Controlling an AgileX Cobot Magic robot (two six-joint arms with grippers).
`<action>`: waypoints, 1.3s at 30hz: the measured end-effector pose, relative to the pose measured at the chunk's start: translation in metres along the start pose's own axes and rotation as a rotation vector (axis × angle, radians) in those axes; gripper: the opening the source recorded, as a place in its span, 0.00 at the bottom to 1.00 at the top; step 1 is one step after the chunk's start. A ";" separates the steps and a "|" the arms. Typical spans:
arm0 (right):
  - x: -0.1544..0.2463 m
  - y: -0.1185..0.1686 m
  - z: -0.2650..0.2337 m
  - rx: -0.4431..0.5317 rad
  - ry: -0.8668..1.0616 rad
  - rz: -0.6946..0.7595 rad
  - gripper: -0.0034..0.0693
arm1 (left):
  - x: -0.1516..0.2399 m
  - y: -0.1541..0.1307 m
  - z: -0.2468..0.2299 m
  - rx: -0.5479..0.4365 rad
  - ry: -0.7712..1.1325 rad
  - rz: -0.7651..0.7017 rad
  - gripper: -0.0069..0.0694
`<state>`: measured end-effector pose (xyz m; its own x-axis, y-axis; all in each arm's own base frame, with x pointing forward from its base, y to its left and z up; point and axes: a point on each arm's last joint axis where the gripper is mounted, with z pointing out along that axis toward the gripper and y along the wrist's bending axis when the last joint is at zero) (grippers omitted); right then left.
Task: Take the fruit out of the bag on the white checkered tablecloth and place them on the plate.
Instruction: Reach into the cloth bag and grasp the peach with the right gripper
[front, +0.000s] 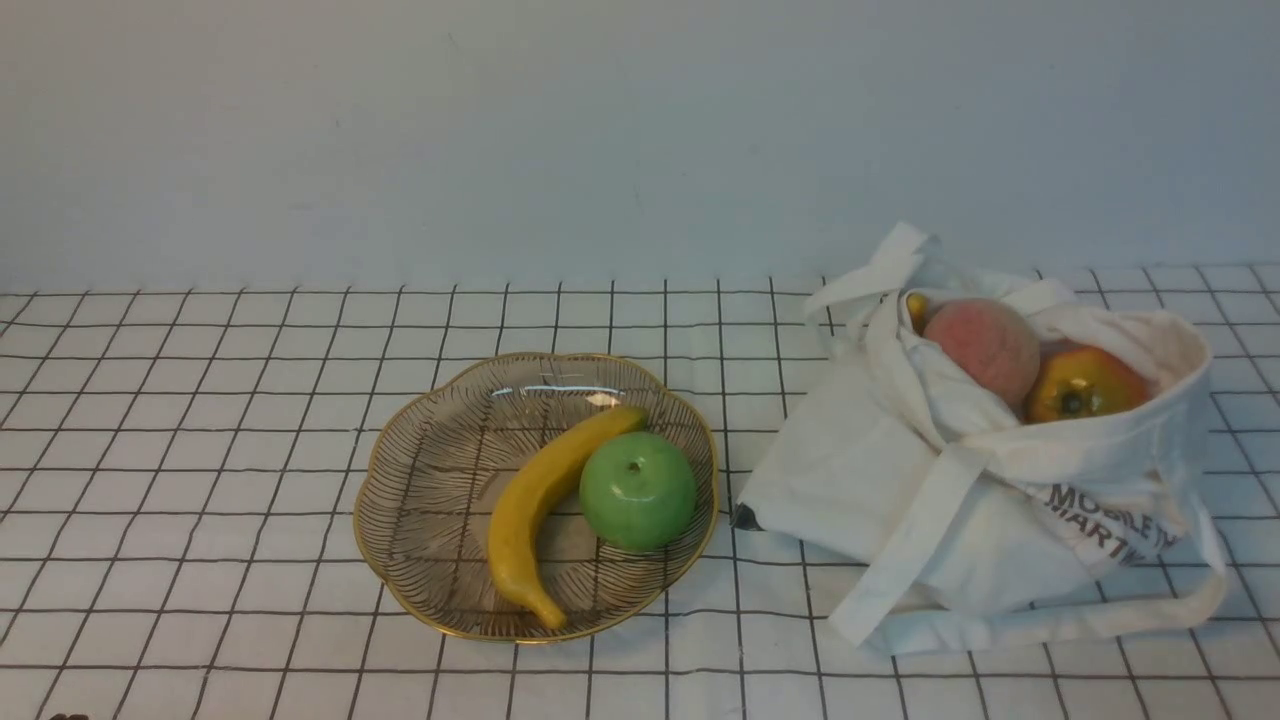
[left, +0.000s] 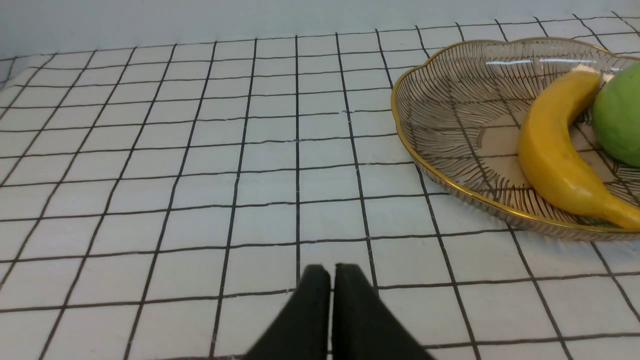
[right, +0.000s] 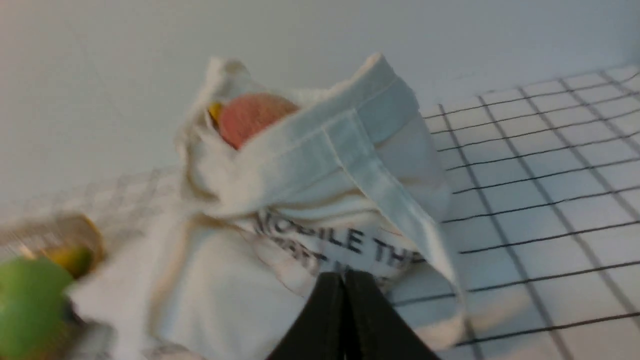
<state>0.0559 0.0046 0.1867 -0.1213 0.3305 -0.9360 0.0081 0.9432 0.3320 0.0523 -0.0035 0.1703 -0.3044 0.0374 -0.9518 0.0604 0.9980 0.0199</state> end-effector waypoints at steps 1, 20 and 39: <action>-0.003 0.001 0.000 -0.011 -0.029 0.076 0.03 | 0.000 0.000 0.000 0.000 0.000 0.000 0.08; -0.073 0.014 -0.020 -0.102 -0.381 0.569 0.03 | 0.000 0.000 0.000 0.000 0.000 0.000 0.08; -0.180 0.068 0.170 -0.128 0.589 -0.242 0.03 | 0.000 0.000 0.000 0.000 0.000 0.000 0.08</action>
<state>0.2469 0.0147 0.3583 -0.6296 0.0013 -0.7769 -0.2015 0.9655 0.1649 0.0523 -0.0035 0.1703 -0.3044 0.0374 -0.9518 0.0604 0.9980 0.0199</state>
